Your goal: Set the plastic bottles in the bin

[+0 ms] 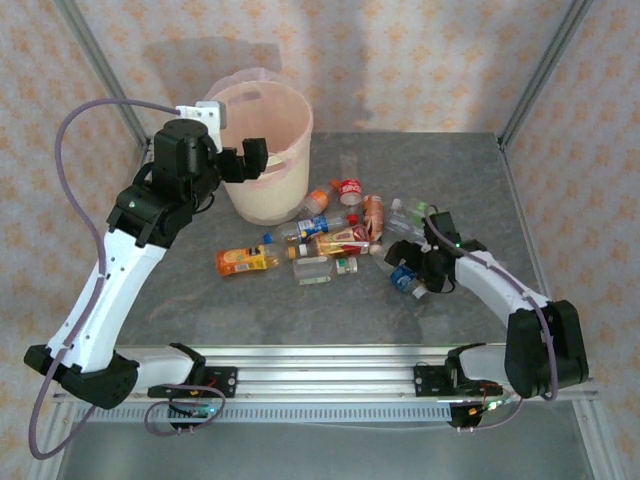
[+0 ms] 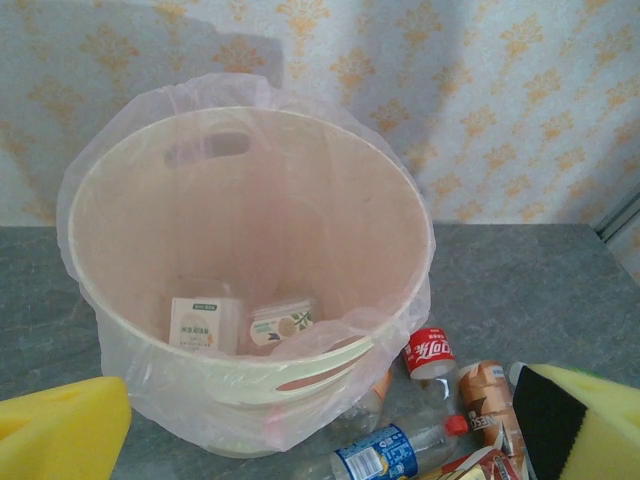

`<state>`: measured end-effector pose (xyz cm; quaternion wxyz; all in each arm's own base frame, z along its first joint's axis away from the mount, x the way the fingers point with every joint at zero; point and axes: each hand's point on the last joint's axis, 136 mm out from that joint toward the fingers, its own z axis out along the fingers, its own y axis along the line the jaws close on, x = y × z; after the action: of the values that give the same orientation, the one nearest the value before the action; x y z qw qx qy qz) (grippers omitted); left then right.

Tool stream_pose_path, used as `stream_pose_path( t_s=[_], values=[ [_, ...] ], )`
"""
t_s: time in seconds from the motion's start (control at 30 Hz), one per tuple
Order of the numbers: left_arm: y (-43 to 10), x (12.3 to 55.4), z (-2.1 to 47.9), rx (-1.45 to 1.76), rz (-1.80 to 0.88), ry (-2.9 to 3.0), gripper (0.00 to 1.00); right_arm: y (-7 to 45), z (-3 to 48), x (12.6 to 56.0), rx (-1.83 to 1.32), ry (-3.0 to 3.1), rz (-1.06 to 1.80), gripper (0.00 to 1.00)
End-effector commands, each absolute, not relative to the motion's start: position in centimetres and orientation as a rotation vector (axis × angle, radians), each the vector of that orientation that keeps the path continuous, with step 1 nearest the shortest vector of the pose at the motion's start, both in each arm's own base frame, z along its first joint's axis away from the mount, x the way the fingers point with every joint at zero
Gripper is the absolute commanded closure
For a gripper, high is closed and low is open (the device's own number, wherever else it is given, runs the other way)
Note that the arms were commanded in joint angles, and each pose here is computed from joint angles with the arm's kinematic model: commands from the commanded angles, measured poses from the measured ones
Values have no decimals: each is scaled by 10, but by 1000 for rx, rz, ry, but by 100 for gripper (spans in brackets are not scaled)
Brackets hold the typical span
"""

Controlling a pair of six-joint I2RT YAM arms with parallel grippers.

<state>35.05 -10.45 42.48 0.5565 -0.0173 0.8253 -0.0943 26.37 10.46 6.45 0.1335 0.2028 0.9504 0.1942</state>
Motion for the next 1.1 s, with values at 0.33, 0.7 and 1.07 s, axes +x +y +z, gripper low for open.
stream_pose_path(
  t_s=[0.33,0.7,1.07],
  values=[
    [-110,356,425,-54,-259,1936,0,121,61,238,502,2815,581,1],
    [-115,360,424,-51,-283,1944,0,128,47,222,408,2903,490,1],
    [-117,362,423,-47,-283,1951,0,124,31,226,406,2935,390,21]
  ],
)
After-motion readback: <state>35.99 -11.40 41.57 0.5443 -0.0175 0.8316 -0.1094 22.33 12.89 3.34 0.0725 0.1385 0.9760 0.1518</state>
